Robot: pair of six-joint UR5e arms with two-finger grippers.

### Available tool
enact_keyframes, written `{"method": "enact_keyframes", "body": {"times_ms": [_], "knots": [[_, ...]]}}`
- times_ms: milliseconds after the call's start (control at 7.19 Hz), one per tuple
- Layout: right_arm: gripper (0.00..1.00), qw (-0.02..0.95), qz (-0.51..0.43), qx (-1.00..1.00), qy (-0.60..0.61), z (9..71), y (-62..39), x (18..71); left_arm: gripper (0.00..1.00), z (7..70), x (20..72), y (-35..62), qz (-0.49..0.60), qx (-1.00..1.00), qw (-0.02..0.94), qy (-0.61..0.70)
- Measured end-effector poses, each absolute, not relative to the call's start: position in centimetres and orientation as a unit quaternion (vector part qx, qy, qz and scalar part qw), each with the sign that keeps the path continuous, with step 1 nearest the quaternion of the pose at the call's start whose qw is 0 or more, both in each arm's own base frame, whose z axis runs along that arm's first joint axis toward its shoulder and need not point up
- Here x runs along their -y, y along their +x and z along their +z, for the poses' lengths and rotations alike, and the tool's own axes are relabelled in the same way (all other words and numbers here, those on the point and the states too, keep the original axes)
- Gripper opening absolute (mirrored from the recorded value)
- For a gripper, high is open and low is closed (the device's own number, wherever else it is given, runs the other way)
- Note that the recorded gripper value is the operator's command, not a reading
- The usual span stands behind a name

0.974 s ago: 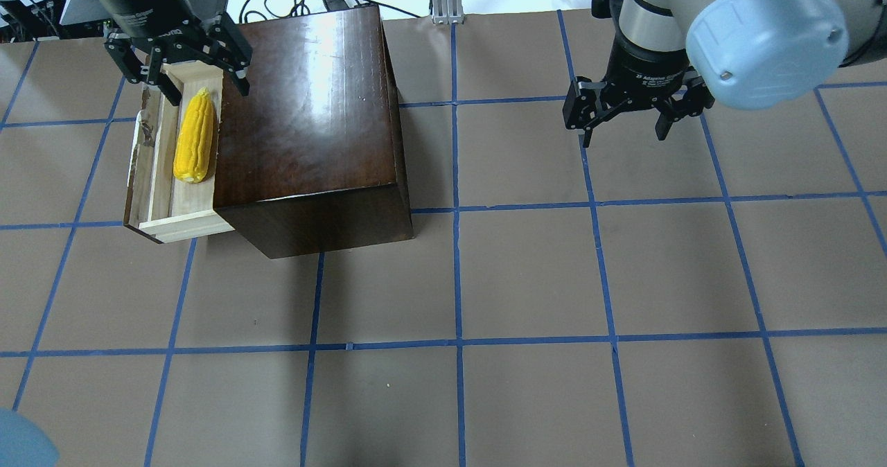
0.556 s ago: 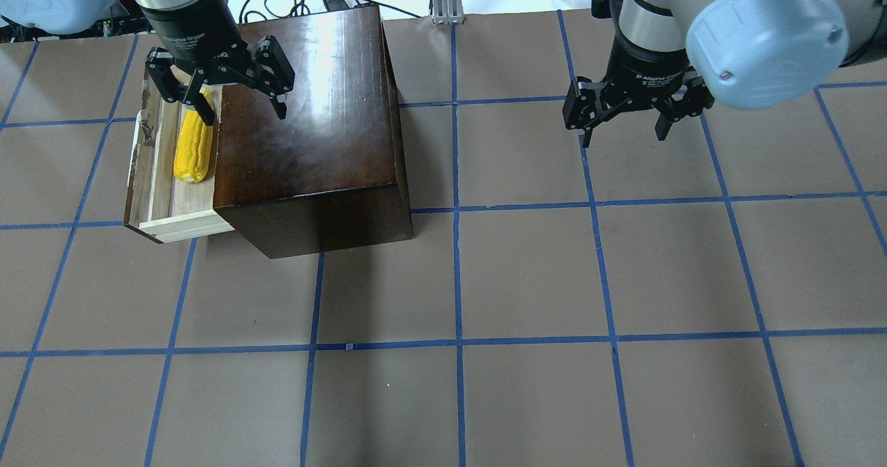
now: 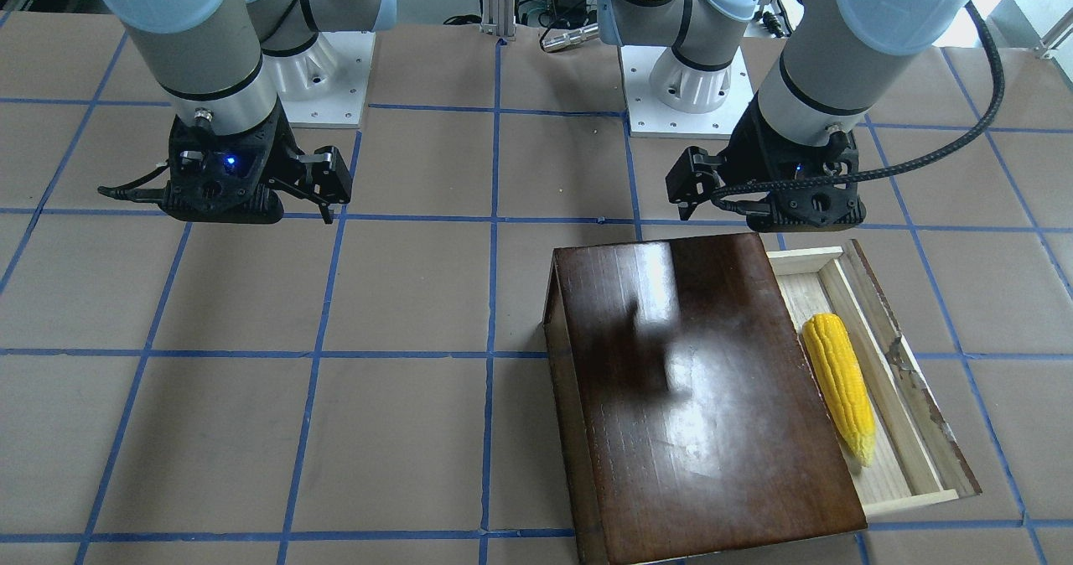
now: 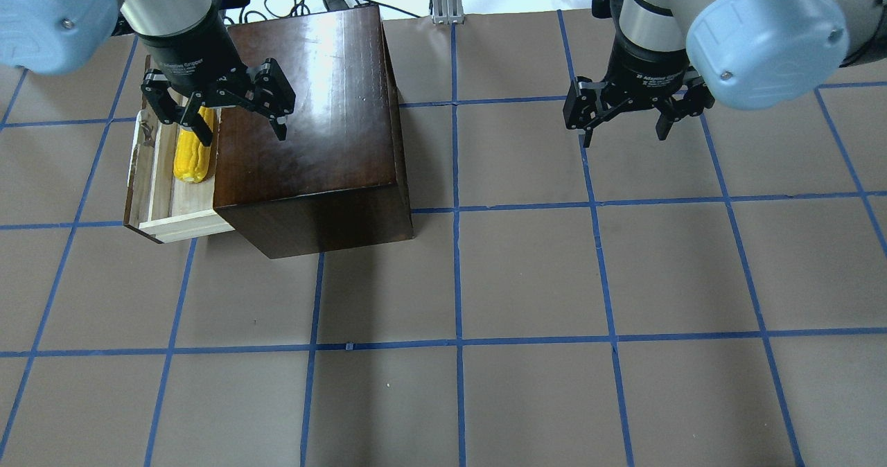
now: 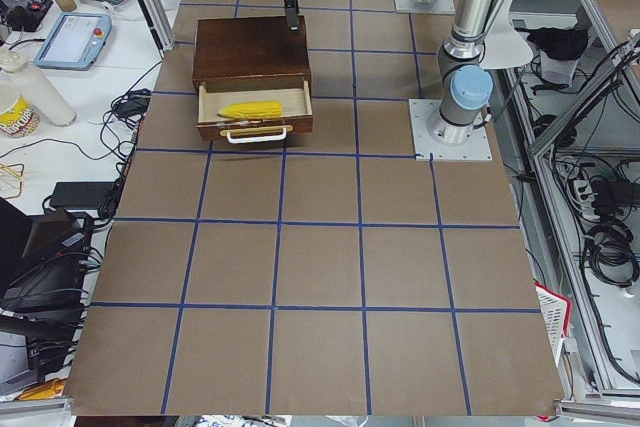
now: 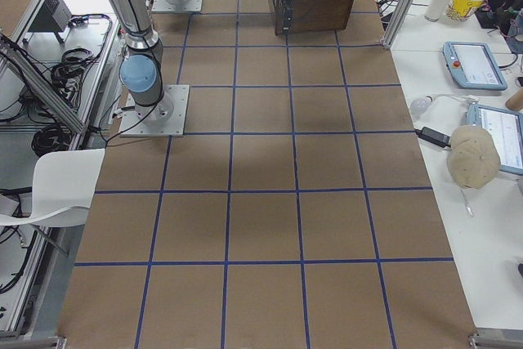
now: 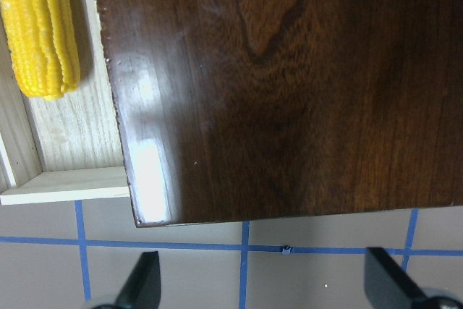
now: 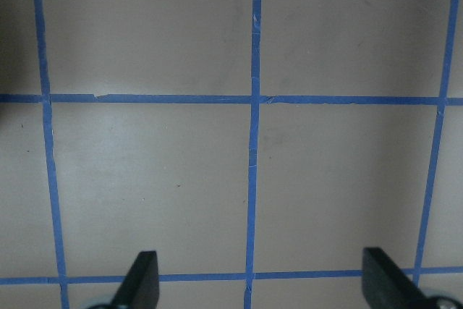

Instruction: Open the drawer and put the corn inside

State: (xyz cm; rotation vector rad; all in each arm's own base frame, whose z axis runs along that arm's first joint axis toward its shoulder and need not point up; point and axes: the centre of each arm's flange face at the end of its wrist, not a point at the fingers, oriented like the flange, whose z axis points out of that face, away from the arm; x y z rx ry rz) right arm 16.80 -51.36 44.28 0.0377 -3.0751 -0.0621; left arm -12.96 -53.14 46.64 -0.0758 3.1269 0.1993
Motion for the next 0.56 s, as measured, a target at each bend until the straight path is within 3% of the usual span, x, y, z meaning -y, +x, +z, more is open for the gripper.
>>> {"method": "enact_keyframes", "body": {"times_ms": [556], "knots": [[1.0,0.034,-0.02,0.999,0.012,44.29,16.78,51.35,1.0,46.24,52.78,-12.9,0.059,-0.998,0.004,-0.025]]}}
